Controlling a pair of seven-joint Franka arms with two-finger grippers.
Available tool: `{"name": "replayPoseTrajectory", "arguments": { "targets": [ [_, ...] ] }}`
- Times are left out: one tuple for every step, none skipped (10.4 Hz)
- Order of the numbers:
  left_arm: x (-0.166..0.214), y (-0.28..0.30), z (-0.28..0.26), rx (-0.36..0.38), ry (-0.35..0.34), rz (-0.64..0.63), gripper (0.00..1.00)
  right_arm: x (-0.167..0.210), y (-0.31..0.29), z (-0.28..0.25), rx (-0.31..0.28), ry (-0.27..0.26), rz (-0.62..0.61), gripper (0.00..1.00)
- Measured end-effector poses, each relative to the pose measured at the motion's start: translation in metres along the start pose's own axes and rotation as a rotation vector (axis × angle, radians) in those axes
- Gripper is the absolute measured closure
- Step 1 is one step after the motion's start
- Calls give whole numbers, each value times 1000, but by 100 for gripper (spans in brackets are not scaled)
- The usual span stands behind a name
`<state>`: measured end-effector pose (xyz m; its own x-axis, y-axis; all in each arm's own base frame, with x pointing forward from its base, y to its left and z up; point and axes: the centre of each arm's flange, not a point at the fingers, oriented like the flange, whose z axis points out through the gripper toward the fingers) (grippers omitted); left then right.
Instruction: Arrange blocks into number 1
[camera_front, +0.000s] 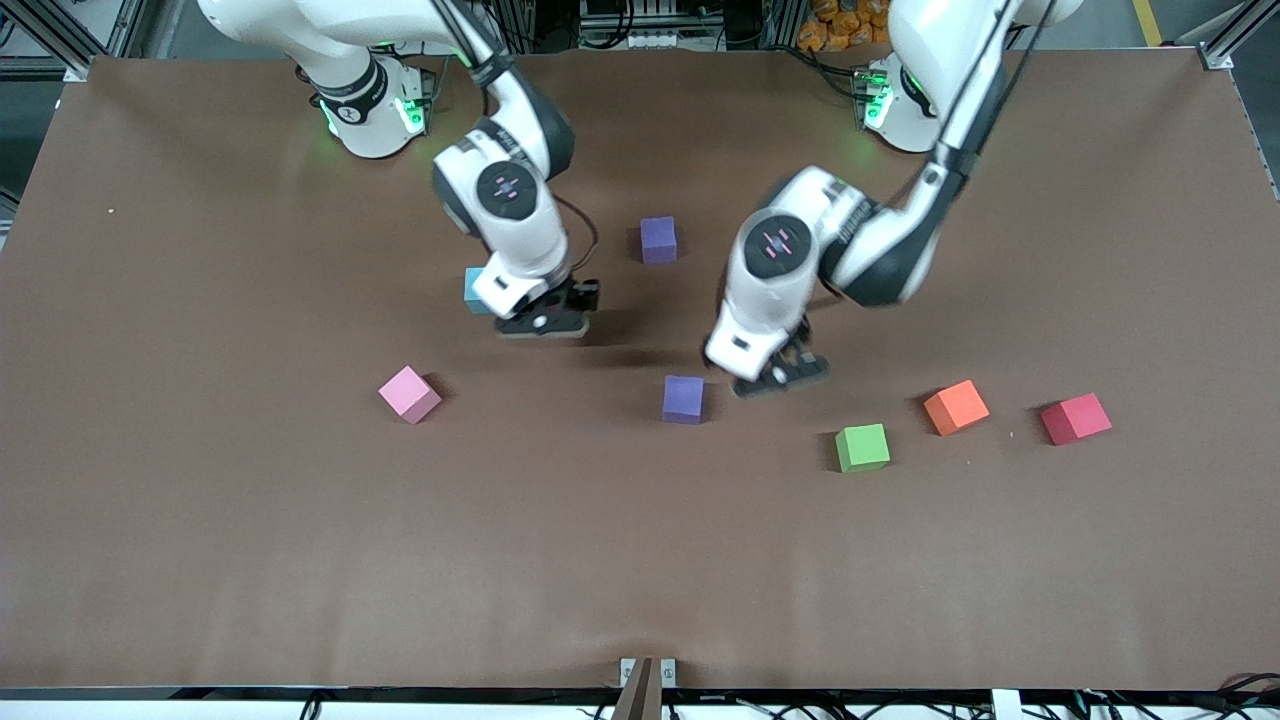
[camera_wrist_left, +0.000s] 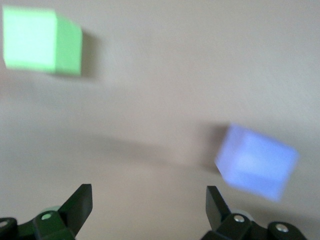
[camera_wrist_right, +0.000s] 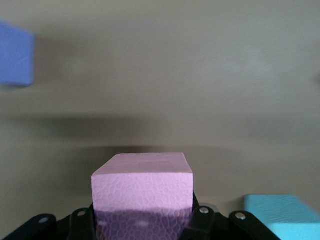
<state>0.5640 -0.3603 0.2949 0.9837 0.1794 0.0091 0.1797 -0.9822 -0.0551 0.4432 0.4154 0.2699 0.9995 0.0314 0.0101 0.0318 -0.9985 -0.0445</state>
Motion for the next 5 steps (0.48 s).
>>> {"name": "replayPoseTrajectory", "arguments": {
  "targets": [
    [29,-13,5,-35,1,32,0,-13,-25,9,20,17,-10,40],
    [54,-24,6,-69,8,83,0,-26,-49,22,37,29,-24,40],
    [70,-27,6,-85,21,153,0,-40,-69,37,49,34,-33,40],
    [77,-20,7,-95,41,228,0,-51,-86,49,57,36,-37,40],
    [76,-6,10,-106,66,284,0,-60,-99,56,60,34,-37,40]
  ]
}}
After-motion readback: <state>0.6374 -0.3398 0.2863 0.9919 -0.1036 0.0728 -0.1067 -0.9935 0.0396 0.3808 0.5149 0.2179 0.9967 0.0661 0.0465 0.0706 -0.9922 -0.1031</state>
